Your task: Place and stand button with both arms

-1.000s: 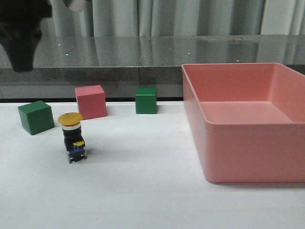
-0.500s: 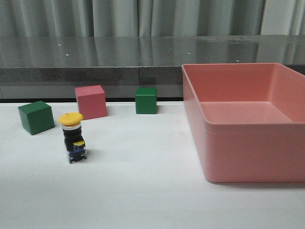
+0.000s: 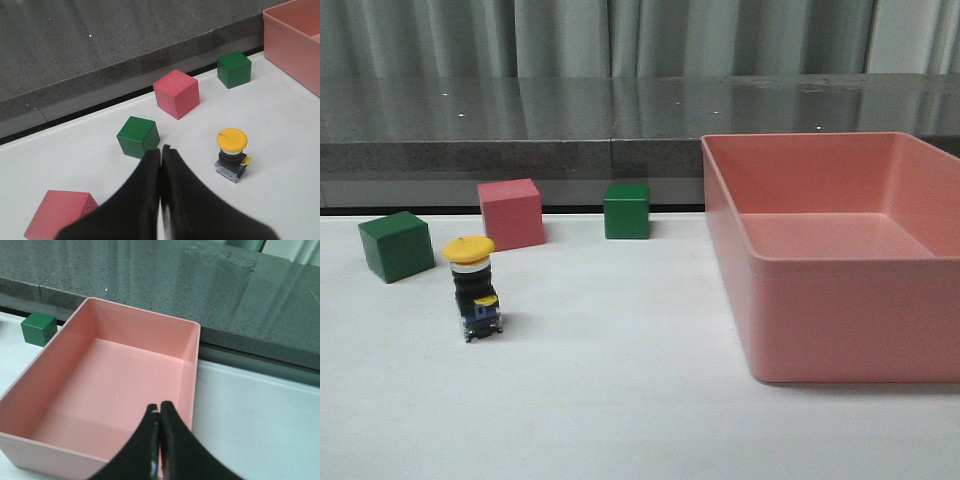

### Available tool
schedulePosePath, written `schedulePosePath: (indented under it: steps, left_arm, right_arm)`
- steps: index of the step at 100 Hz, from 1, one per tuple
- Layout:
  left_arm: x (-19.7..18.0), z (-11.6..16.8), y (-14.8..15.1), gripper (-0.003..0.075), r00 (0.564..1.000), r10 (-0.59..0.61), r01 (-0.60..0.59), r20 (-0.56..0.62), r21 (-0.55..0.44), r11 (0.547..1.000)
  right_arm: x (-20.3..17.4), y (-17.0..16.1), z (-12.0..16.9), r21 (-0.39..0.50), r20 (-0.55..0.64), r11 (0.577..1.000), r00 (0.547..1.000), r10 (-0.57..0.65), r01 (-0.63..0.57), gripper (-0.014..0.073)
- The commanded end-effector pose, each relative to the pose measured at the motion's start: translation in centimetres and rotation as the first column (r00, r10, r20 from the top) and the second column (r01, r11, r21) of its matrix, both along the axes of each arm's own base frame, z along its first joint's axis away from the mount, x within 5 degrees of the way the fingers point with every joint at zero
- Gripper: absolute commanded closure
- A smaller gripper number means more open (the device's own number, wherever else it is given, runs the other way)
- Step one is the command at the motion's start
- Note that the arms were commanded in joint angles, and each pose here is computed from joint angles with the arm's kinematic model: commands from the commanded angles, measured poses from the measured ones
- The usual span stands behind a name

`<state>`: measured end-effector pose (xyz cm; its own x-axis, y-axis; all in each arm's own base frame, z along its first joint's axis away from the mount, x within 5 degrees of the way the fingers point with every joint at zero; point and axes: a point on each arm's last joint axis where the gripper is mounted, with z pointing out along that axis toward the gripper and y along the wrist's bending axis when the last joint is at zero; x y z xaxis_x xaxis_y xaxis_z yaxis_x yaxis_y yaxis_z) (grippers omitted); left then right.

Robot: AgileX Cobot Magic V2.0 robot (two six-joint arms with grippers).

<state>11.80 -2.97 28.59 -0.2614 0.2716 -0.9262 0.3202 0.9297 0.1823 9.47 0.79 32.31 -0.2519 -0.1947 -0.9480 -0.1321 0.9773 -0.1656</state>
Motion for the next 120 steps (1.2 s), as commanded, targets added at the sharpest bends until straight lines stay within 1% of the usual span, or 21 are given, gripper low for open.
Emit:
schedulePosePath:
  steps: [1, 14, 33, 70, 75, 83, 87, 88, 89, 90, 92, 93, 94, 95, 96, 97, 99, 100, 101, 103, 120]
  left_arm:
    - [-0.4, 0.9, 0.2, 0.0740, 0.993, 0.035, -0.026, 0.109, -0.081, 0.996]
    - [-0.8, -0.1, 0.2, 0.0740, 0.997, 0.041, -0.031, 0.073, -0.142, 0.989]
    - [-0.9, -1.0, 0.2, 0.0740, 0.998, 0.039, -0.033, 0.044, -0.135, 0.990]
    - [-0.8, -0.8, 0.2, 0.0740, 0.997, 0.050, -0.040, 0.066, -0.146, 0.988]
    - [-0.8, -1.0, 0.3, 0.0740, 0.995, 0.057, -0.045, 0.080, -0.137, 0.990]
    - [-1.1, -1.2, 0.6, 0.0740, 0.988, 0.070, -0.054, 0.135, -0.120, 0.991]
    - [-1.5, -1.4, 0.8, 0.0740, 0.983, 0.086, -0.063, 0.161, -0.140, 0.988]
    - [-1.6, -1.4, 0.8, 0.0740, 0.981, 0.085, -0.062, 0.175, -0.129, 0.990]
    - [-1.7, -1.6, 0.8, 0.0740, 0.981, 0.091, -0.066, 0.172, -0.144, 0.987]
    - [-1.8, -1.6, 0.9, 0.0740, 0.978, 0.089, -0.065, 0.188, -0.129, 0.989]
    - [-2.0, -1.8, 1.0, 0.0740, 0.974, 0.098, -0.068, 0.202, -0.151, 0.986]
    - [-2.2, -1.8, 1.0, 0.0740, 0.971, 0.094, -0.065, 0.220, -0.136, 0.989]
    - [-2.3, -2.0, 1.0, 0.0740, 0.970, 0.101, -0.067, 0.220, -0.155, 0.986]
    - [-2.4, -2.0, 1.1, 0.0740, 0.968, 0.096, -0.065, 0.232, -0.138, 0.988]
    - [-2.6, -2.1, 1.1, 0.0740, 0.966, 0.103, -0.065, 0.237, -0.161, 0.985]
    - [-2.7, -2.2, 1.1, 0.0740, 0.964, 0.096, -0.063, 0.246, -0.140, 0.988]
    - [-3.0, -2.4, 1.2, 0.0740, 0.960, 0.101, -0.060, 0.260, -0.159, 0.985]
    - [-3.1, -2.5, 1.2, 0.0740, 0.958, 0.095, -0.058, 0.270, -0.144, 0.988]
    - [-3.3, -2.7, 1.2, 0.0740, 0.956, 0.099, -0.057, 0.275, -0.157, 0.986]
    - [-3.6, -2.9, 1.3, 0.0740, 0.953, 0.093, -0.054, 0.289, -0.140, 0.989]
    - [-5.4, -5.5, 1.7, 0.0740, 0.934, 0.107, -0.053, 0.342, -0.161, 0.985]
  right_arm:
    - [0.1, -0.1, 1.4, 0.008, 0.093, 1.000, 0.996, -0.015, 0.015, 0.0657]
    - [0.1, -0.1, 1.4, 0.008, 0.093, 1.000, 0.996, -0.015, 0.015, 0.0657]
    - [0.1, -0.1, 1.4, 0.008, 0.093, 1.000, 0.996, -0.015, 0.015, 0.0657]
    - [0.1, -0.1, 1.4, 0.008, 0.093, 1.000, 0.996, -0.015, 0.015, 0.0657]
    - [0.1, -0.1, 1.4, 0.008, 0.093, 1.000, 0.996, -0.015, 0.015, 0.0657]
    - [0.1, -0.1, 1.4, 0.008, 0.093, 1.000, 0.996, -0.015, 0.015, 0.0657]
    - [0.1, -0.1, 1.4, 0.008, 0.093, 1.000, 0.996, -0.015, 0.015, 0.0657]
    - [0.1, -0.1, 1.4, 0.008, 0.093, 1.000, 0.996, -0.015, 0.015, 0.0657]
    - [0.1, -0.1, 1.4, 0.008, 0.093, 1.000, 0.996, -0.015, 0.015, 0.0657]
    - [0.1, -0.1, 1.4, 0.008, 0.093, 1.000, 0.996, -0.015, 0.015, 0.0657]
    - [0.1, -0.1, 1.4, 0.008, 0.093, 1.000, 0.996, -0.015, 0.015, 0.0657]
    - [0.1, -0.1, 1.4, 0.008, 0.093, 1.000, 0.996, -0.015, 0.015, 0.0657]
    - [0.1, -0.1, 1.4, 0.008, 0.093, 1.000, 0.996, -0.015, 0.015, 0.0657]
    - [0.1, -0.1, 1.4, 0.008, 0.093, 1.000, 0.996, -0.015, 0.015, 0.0657]
    - [0.1, -0.1, 1.4, 0.008, 0.093, 1.000, 0.996, -0.015, 0.015, 0.0657]
    - [0.1, -0.1, 1.4, 0.008, 0.093, 1.000, 0.996, -0.015, 0.015, 0.0657]
    - [0.1, -0.1, 1.4, 0.008, 0.093, 1.000, 0.996, -0.015, 0.015, 0.0657]
    - [0.1, -0.1, 1.4, 0.008, 0.093, 1.000, 0.996, -0.015, 0.015, 0.0657]
    - [0.1, -0.1, 1.4, 0.008, 0.093, 1.000, 0.996, -0.015, 0.015, 0.0657]
    - [0.1, -0.1, 1.4, 0.008, 0.093, 1.000, 0.996, -0.015, 0.015, 0.0657]
    - [0.1, -0.1, 1.4, 0.008, 0.093, 1.000, 0.996, -0.015, 0.015, 0.0657]
